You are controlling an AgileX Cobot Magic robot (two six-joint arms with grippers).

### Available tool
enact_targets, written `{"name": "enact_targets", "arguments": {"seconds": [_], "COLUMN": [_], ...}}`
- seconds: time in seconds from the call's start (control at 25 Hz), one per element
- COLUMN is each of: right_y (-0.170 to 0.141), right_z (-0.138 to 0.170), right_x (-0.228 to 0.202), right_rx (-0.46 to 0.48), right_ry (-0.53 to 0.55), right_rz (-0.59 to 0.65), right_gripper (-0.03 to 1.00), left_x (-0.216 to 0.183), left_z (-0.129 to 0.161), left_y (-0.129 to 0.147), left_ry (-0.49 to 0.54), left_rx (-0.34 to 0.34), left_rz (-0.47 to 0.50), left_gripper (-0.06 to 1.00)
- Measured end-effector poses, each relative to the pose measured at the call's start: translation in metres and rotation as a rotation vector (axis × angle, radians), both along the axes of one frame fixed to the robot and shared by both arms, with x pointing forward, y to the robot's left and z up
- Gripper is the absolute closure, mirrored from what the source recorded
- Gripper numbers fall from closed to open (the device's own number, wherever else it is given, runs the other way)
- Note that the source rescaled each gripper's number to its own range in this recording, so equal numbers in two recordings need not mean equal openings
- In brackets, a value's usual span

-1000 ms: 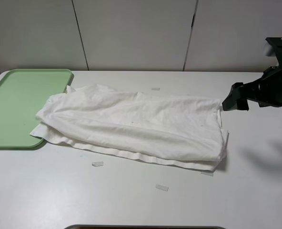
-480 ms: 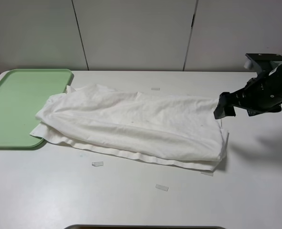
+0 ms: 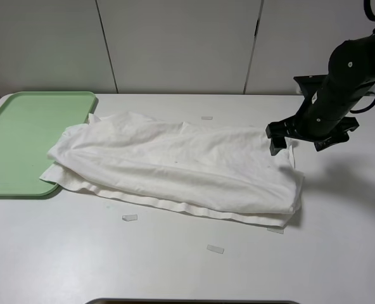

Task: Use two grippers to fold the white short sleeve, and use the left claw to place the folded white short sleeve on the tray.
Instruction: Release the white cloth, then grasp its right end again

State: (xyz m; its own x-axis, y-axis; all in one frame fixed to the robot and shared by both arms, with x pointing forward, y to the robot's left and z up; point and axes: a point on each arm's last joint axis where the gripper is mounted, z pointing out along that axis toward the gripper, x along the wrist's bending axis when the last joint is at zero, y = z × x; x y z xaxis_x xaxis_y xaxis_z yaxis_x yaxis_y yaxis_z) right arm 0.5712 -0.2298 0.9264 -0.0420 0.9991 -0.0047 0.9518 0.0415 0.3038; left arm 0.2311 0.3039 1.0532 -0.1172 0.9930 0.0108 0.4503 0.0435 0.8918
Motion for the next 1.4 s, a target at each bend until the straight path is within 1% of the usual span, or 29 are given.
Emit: {"name": "enact_targets", "arguments": {"seconds": [0.2, 0.36, 0.48, 0.6, 0.72, 1.16, 1.2, 1.28, 1.36, 1.4], "right_y": [0.000, -0.009, -0.017, -0.020, -0.023, -0.020, -0.020, -0.020, -0.020, -0.019], "right_z": [-0.025, -0.044, -0.053, -0.057, -0.061, -0.069, -0.069, -0.069, -0.070, -0.070], "right_x": [0.003, 0.007, 0.008, 0.008, 0.010, 0.012, 0.013, 0.014, 0.015, 0.015], "right_rx": [-0.013, -0.016, 0.000, 0.026, 0.051, 0.060, 0.060, 0.062, 0.068, 0.071], "right_ry": [0.057, 0.094, 0.122, 0.135, 0.153, 0.175, 0.173, 0.163, 0.156, 0.150], "right_rz": [0.003, -0.003, -0.021, -0.039, -0.019, 0.052, 0.053, 0.052, 0.045, 0.042], "right_gripper": [-0.03, -0.03, -0.03, -0.03, -0.03, -0.02, 0.02, 0.14, 0.31, 0.42], "left_x": [0.000, 0.000, 0.000, 0.000, 0.000, 0.000, 0.000, 0.000, 0.000, 0.000], "left_z": [0.000, 0.000, 0.000, 0.000, 0.000, 0.000, 0.000, 0.000, 0.000, 0.000], "left_y": [0.000, 0.000, 0.000, 0.000, 0.000, 0.000, 0.000, 0.000, 0.000, 0.000], "left_ry": [0.000, 0.000, 0.000, 0.000, 0.000, 0.000, 0.000, 0.000, 0.000, 0.000], "left_rx": [0.000, 0.000, 0.000, 0.000, 0.000, 0.000, 0.000, 0.000, 0.000, 0.000], "left_rz": [0.000, 0.000, 0.000, 0.000, 0.000, 0.000, 0.000, 0.000, 0.000, 0.000], "left_gripper": [0.00, 0.00, 0.00, 0.00, 0.00, 0.00, 0.00, 0.00, 0.00, 0.00]}}
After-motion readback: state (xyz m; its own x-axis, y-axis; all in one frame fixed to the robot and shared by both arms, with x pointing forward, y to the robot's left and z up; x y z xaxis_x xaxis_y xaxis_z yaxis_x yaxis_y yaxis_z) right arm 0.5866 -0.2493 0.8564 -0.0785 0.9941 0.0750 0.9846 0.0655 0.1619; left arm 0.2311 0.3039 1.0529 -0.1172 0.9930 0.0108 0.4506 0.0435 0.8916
